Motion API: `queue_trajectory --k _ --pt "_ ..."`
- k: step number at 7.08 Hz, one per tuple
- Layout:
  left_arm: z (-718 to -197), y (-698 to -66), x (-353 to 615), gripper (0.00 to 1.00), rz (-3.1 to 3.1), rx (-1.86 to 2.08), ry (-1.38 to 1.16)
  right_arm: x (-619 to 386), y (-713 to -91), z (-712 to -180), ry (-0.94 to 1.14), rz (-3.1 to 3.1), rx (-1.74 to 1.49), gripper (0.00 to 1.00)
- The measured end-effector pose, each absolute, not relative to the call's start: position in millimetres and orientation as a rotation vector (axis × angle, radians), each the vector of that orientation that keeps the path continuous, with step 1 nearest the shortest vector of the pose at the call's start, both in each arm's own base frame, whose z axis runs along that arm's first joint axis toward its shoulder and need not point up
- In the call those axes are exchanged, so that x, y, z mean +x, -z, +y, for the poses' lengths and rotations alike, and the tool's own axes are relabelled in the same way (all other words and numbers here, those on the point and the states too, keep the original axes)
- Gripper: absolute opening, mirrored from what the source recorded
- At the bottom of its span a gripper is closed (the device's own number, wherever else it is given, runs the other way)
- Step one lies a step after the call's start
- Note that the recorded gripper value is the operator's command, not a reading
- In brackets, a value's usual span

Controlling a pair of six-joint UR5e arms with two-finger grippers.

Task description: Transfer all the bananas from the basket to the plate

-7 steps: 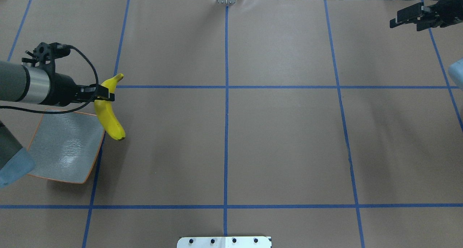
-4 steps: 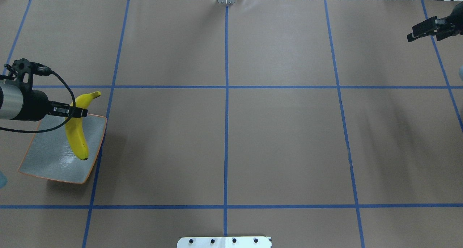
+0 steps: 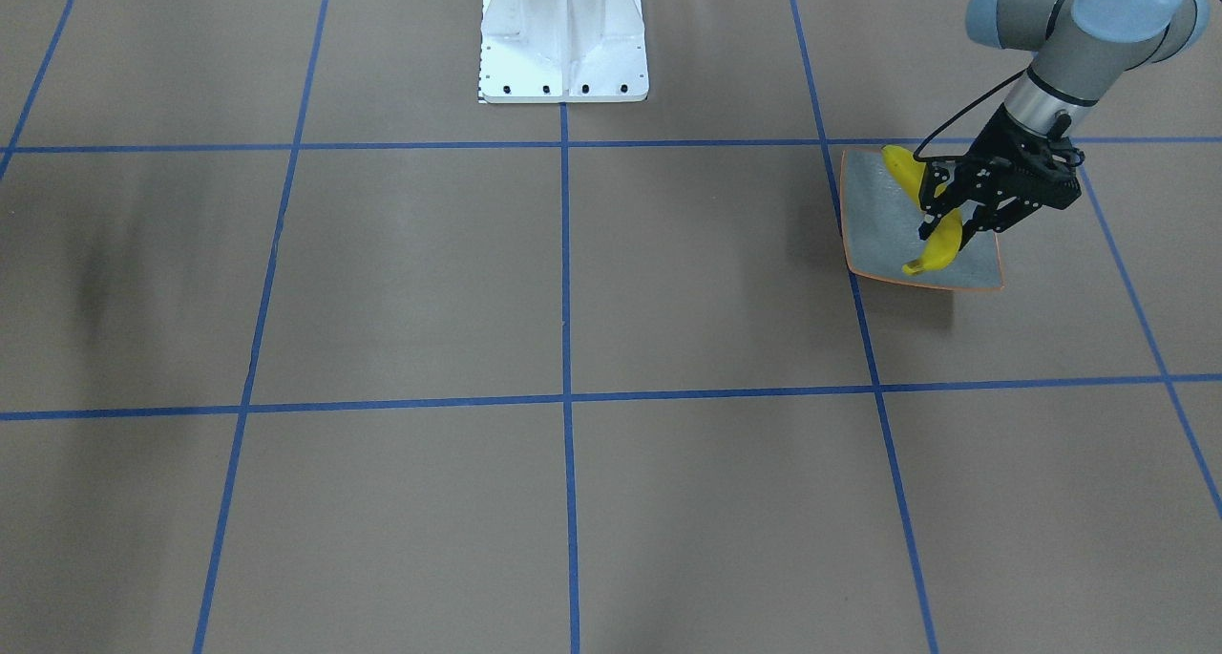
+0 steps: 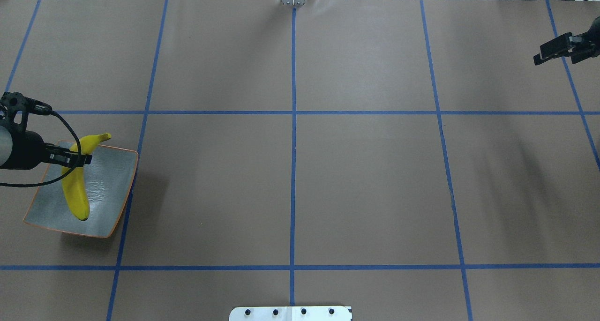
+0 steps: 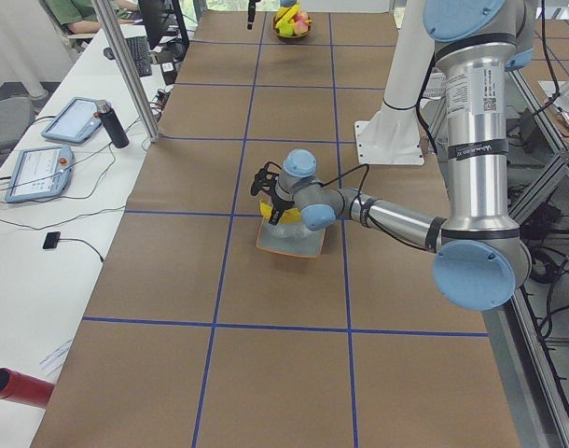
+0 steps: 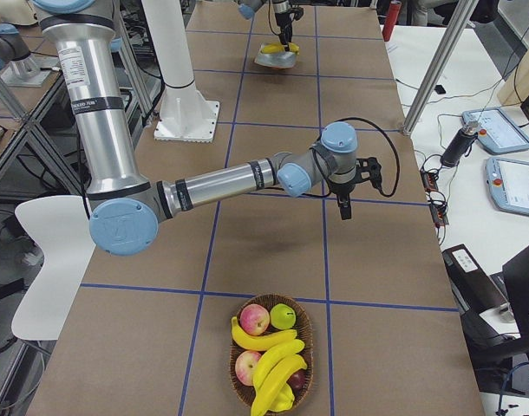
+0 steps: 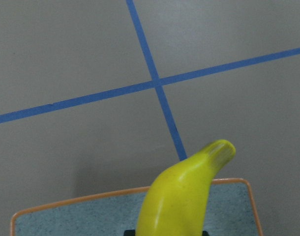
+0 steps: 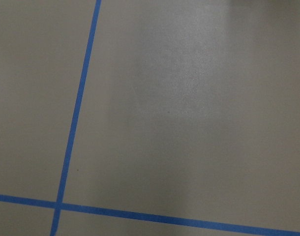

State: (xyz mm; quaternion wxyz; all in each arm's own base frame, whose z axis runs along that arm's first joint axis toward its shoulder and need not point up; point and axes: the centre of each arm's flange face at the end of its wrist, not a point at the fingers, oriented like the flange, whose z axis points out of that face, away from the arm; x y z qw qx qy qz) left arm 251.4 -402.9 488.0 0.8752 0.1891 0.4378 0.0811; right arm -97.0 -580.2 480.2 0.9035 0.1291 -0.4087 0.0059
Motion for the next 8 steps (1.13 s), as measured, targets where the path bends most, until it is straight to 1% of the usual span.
queue_trajectory --k 1,6,8 --pt "-400.3 -492.1 251.8 0.99 0.908 0.389 -0.175 -97.1 -480.0 -580.0 -0.012 -0.847 0.267 1.00" --pt "-391.0 -495.5 256.6 1.00 0.916 0.370 -0.194 -97.7 -482.8 -581.1 -0.017 -0.847 0.257 1.00" --pt "-389.3 -487.2 255.2 1.00 0.948 0.357 -0.206 -94.1 -497.9 -578.8 -0.021 -0.829 0.241 1.00"
